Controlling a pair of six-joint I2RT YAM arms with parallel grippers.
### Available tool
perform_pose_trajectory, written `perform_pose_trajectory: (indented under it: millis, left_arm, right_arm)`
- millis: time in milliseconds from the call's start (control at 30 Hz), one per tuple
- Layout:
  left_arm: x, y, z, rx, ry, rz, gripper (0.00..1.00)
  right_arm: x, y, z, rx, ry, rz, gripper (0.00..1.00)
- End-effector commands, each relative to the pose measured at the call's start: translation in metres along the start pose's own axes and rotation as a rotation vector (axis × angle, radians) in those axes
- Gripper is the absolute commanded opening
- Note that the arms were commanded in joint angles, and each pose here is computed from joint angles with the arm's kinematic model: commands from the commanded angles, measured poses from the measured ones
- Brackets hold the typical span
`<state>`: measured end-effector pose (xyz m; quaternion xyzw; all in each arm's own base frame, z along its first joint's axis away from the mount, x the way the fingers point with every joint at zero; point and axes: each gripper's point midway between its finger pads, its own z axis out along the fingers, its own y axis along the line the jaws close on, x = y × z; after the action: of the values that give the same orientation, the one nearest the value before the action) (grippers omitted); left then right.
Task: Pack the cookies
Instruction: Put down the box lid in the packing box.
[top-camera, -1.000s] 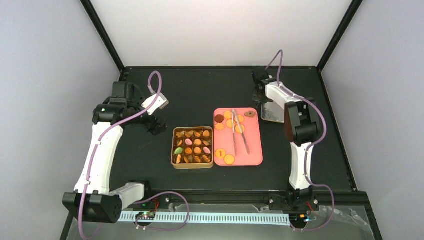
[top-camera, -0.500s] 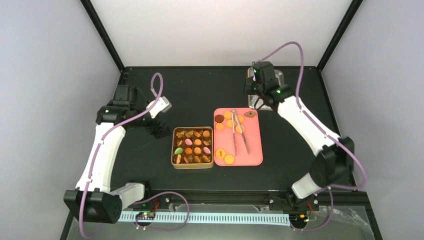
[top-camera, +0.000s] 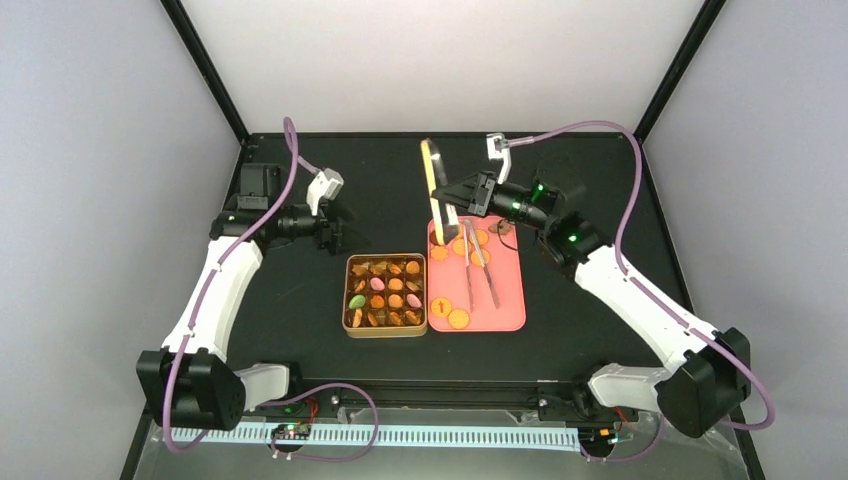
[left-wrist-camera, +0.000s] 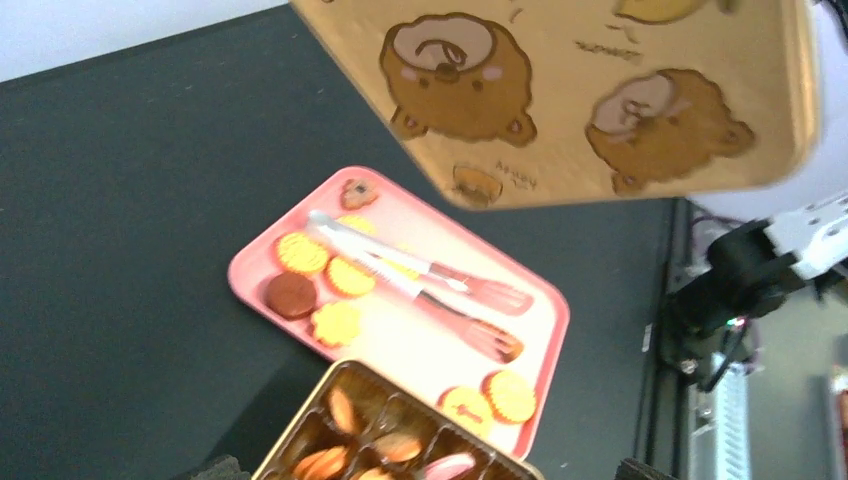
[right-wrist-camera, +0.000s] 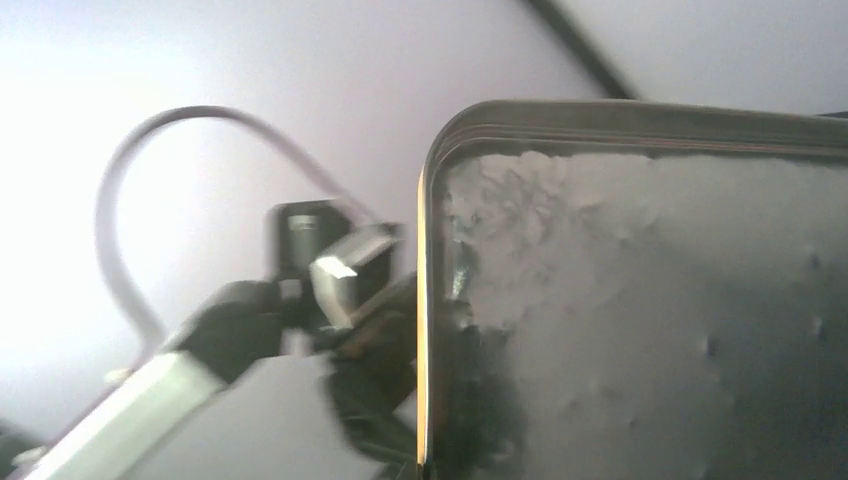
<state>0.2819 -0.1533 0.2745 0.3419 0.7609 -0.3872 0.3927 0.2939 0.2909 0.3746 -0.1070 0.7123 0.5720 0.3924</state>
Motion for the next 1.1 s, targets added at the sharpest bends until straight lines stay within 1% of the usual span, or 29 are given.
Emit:
perform_pose_trajectory:
  millis: [0,133,167,300,400,567,667,733,867,967,1033,1067]
  left_arm:
    - [-0.037,-0.021,-0.005,0.162,-0.171,-0.031,0.99]
    - [-0.052,-0.028,-0.012,0.189,-0.232,-0.073,0.99]
    - [-0.055,-0.030,-0.014,0.194,-0.240,-0.089,0.99]
    - [-0.062,-0.038,-0.020,0.236,-0.269,-0.145,0.99]
    - [-0.066,-0.049,-0.028,0.291,-0.289,-0.156,0.99]
    - [-0.071,-0.067,-0.039,0.362,-0.307,-0.110,0.99]
    - [-0.069,-0.065,-0.037,0.369,-0.304,-0.118,0.99]
    - [-0.070,-0.063,-0.037,0.377,-0.299,-0.133,0.99]
    - [-0.079,-0.076,-0.045,0.415,-0.322,-0.128,0.98]
    - [-0.082,-0.085,-0.049,0.446,-0.314,-0.147,0.93]
    - [-0.082,-0.089,-0.051,0.459,-0.308,-0.141,0.86]
    - [-0.082,-0.092,-0.052,0.465,-0.307,-0.134,0.81]
  right_arm:
    - [-0.010,0.118,-0.023,-0.507,-0.004,-0.001,0.01]
    - [-0.009,0.152,-0.035,-0.723,0.003,0.094,0.01]
    - [-0.011,0.156,-0.037,-0.762,0.005,0.142,0.01]
    - [-0.014,0.165,-0.041,-0.876,-0.010,0.224,0.01]
    - [-0.012,0.170,-0.040,-0.914,-0.011,0.254,0.01]
    - [-0.011,0.177,-0.041,-0.982,-0.018,0.300,0.01]
    - [-0.007,0.181,-0.039,-1.014,-0.011,0.333,0.01]
    - [-0.003,0.183,-0.036,-1.019,-0.001,0.343,0.01]
    - [0.001,0.181,-0.030,-1.014,0.003,0.361,0.01]
    - [0.000,0.180,-0.026,-1.022,0.000,0.375,0.01]
    - [0.000,0.179,-0.023,-1.030,0.001,0.385,0.01]
    - [0.001,0.179,-0.023,-1.034,0.004,0.387,0.01]
